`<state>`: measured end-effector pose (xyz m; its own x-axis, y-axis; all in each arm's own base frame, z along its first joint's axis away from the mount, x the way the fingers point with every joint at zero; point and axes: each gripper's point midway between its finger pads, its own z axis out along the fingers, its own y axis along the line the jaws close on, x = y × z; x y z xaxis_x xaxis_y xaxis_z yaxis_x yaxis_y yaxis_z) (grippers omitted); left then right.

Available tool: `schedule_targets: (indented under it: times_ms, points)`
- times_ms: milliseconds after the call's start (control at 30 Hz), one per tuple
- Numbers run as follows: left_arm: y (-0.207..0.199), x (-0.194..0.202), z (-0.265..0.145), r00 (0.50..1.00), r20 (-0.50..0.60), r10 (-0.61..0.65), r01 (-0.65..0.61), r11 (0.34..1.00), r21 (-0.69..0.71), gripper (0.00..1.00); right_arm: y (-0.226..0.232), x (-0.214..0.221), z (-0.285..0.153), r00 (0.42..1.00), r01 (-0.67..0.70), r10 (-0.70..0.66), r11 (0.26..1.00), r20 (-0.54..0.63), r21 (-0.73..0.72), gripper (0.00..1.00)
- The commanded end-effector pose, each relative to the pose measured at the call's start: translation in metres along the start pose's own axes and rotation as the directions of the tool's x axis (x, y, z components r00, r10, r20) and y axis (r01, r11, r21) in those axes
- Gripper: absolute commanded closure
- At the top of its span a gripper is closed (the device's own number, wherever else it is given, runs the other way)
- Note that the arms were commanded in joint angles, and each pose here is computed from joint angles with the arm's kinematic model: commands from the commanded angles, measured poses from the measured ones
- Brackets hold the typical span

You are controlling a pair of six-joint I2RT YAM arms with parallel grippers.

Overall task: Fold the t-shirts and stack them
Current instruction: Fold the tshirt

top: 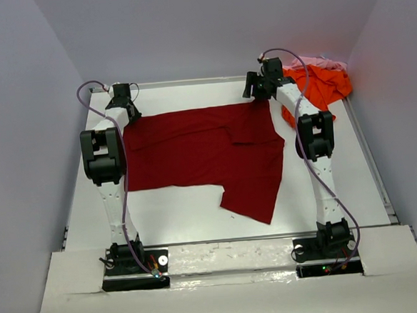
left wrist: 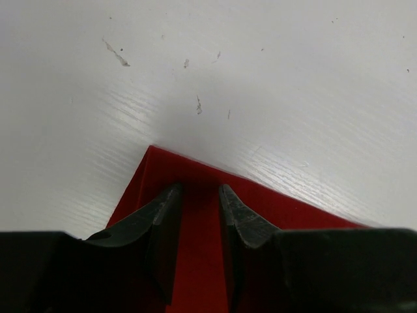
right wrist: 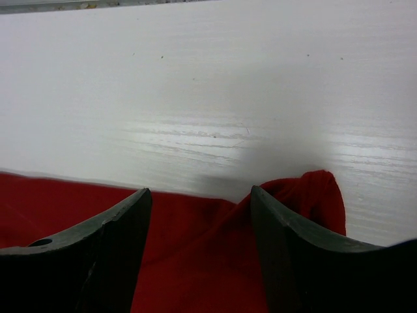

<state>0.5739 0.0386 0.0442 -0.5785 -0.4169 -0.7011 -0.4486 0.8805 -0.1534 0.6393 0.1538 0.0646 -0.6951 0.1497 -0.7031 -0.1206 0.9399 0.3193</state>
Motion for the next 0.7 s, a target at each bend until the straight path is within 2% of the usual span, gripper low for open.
schedule_targets:
  times_ms: [0, 167, 300, 667]
  points:
    - [-0.013, -0.046, -0.026, 0.994, 0.113, -0.003, -0.001, 0.999, 0.043, 0.61, 0.031, -0.06, -0.042, 0.988, 0.06, -0.047, 0.994, 0.146, -0.091, 0.32]
    - [-0.024, -0.064, -0.057, 0.989, 0.142, -0.037, 0.022, 0.994, 0.103, 0.61, 0.036, -0.08, -0.077, 0.98, 0.066, -0.053, 0.996, 0.193, -0.061, 0.32]
    - [-0.029, -0.055, -0.076, 0.996, 0.078, -0.053, 0.042, 0.99, 0.135, 0.61, 0.035, -0.07, -0.096, 0.985, 0.028, -0.02, 0.999, 0.173, -0.042, 0.33]
    - [-0.018, 0.016, -0.07, 0.993, -0.118, -0.03, 0.045, 0.991, 0.126, 0.61, 0.007, 0.032, -0.085, 0.996, -0.079, 0.08, 0.997, -0.037, 0.016, 0.34]
